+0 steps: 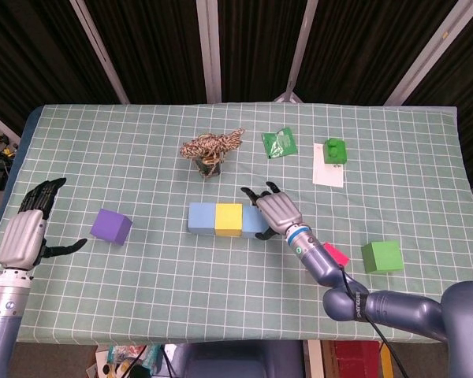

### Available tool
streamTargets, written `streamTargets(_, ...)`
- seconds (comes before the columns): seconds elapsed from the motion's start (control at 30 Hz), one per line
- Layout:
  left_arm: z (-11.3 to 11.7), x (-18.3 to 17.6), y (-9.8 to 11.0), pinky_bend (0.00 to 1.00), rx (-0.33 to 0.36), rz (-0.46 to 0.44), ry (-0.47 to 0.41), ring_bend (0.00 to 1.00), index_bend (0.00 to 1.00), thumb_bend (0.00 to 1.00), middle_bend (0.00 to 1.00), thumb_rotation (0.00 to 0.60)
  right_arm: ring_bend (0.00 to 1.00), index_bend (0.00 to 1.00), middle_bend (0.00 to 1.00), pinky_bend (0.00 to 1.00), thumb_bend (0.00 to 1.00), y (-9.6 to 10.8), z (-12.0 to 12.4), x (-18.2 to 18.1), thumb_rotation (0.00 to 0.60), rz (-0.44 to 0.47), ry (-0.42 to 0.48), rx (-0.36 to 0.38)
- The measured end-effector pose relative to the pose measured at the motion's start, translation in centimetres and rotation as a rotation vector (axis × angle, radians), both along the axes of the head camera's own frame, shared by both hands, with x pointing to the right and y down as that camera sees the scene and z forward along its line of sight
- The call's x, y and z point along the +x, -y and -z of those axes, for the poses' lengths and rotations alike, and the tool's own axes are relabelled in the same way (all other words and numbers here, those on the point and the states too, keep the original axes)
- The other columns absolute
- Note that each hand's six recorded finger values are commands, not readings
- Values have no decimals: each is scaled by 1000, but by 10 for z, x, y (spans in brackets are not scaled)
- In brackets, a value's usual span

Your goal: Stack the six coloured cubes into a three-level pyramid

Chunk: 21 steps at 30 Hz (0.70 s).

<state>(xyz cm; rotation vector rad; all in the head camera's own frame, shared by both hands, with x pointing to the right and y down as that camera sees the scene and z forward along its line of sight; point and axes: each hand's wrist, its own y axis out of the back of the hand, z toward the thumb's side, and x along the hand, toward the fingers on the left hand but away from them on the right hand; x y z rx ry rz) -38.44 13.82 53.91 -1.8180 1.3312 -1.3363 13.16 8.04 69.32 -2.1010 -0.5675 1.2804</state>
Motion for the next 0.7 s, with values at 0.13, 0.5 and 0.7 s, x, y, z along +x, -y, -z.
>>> streamTargets(0.13,0,-1,0,0,0,3,-1,0,0,140,51,600,276,0,404,0,242,1,0,-1,600,0,-2,4)
streamTargets(0.5,-1,-1,0,0,-4,3,0,0,0,140,51,600,276,0,404,0,242,4,-3,-1,600,3,-15,9)
streamTargets(0.7,-2,-1,0,0,-6,2,0,0,0,140,51,600,276,0,404,0,242,3,-4,1,600,3,-22,5)
